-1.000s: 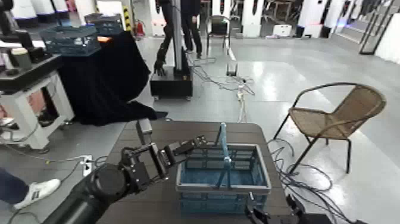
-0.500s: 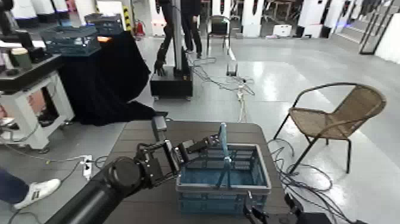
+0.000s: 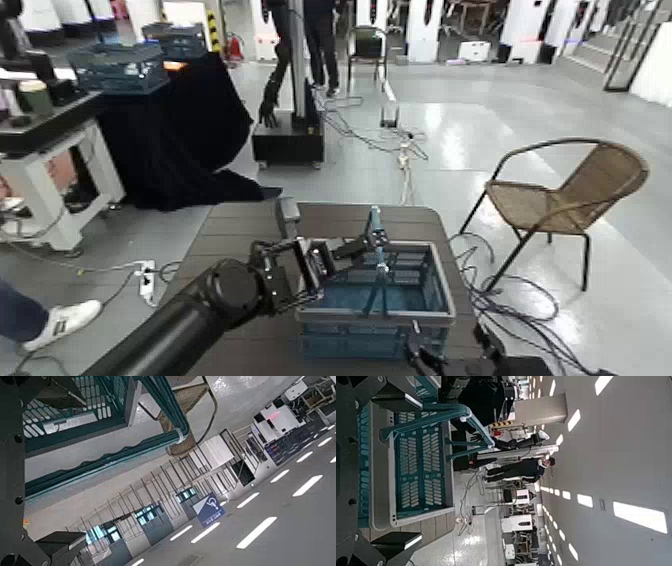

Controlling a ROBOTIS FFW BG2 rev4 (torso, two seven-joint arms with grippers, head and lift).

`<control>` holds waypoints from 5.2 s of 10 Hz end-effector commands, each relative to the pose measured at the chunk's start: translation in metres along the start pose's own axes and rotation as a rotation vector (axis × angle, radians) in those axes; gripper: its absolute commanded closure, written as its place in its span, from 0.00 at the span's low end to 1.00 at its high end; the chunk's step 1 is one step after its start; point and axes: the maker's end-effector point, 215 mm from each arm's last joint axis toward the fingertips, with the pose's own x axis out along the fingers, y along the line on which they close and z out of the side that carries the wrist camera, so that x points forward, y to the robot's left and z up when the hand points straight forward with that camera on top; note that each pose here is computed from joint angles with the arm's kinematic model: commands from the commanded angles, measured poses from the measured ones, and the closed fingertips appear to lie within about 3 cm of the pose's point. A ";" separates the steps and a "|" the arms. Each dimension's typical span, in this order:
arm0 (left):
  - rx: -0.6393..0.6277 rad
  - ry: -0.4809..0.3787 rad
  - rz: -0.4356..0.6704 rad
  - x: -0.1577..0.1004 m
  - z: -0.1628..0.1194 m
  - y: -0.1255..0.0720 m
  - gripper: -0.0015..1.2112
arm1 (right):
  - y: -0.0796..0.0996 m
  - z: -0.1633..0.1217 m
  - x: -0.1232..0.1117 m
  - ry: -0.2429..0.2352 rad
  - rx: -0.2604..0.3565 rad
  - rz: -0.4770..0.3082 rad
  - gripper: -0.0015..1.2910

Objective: Grasp the handle of the crate.

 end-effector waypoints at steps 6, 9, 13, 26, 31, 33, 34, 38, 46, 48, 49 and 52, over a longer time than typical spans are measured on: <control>-0.018 -0.014 -0.004 0.011 0.006 -0.001 0.40 | 0.004 0.001 0.001 -0.005 0.007 0.006 0.12; -0.022 -0.012 -0.006 0.010 0.005 0.000 0.88 | 0.004 0.000 0.001 -0.002 0.010 0.007 0.12; -0.029 -0.014 -0.001 0.007 0.004 0.005 0.97 | 0.004 0.000 0.001 -0.001 0.010 0.007 0.12; -0.024 -0.016 -0.007 -0.059 -0.003 -0.035 0.98 | -0.013 0.002 -0.003 -0.009 -0.001 -0.036 0.12; -0.213 -0.011 -0.044 -0.094 -0.049 -0.060 0.98 | -0.018 0.004 -0.004 -0.021 -0.011 -0.056 0.12; -0.296 -0.023 -0.053 -0.104 -0.064 -0.066 0.98 | -0.019 0.005 -0.004 -0.024 -0.011 -0.062 0.12; -0.332 -0.025 -0.064 -0.109 -0.068 -0.072 0.98 | -0.019 0.005 -0.004 -0.025 -0.013 -0.064 0.12; -0.432 -0.015 -0.083 -0.128 -0.084 -0.082 0.98 | -0.020 0.004 -0.004 -0.019 -0.014 -0.068 0.12; -0.505 -0.072 -0.152 -0.130 -0.080 -0.092 0.98 | -0.020 0.002 -0.004 -0.008 -0.031 -0.069 0.12; -0.512 -0.072 -0.158 -0.128 -0.082 -0.092 0.98 | -0.019 -0.002 -0.003 0.004 -0.031 -0.066 0.12; -0.514 -0.075 -0.156 -0.129 -0.081 -0.091 0.98 | -0.018 -0.001 -0.003 0.004 -0.031 -0.064 0.12; -0.517 -0.080 -0.161 -0.128 -0.081 -0.091 0.98 | -0.018 -0.002 -0.002 0.009 -0.035 -0.060 0.12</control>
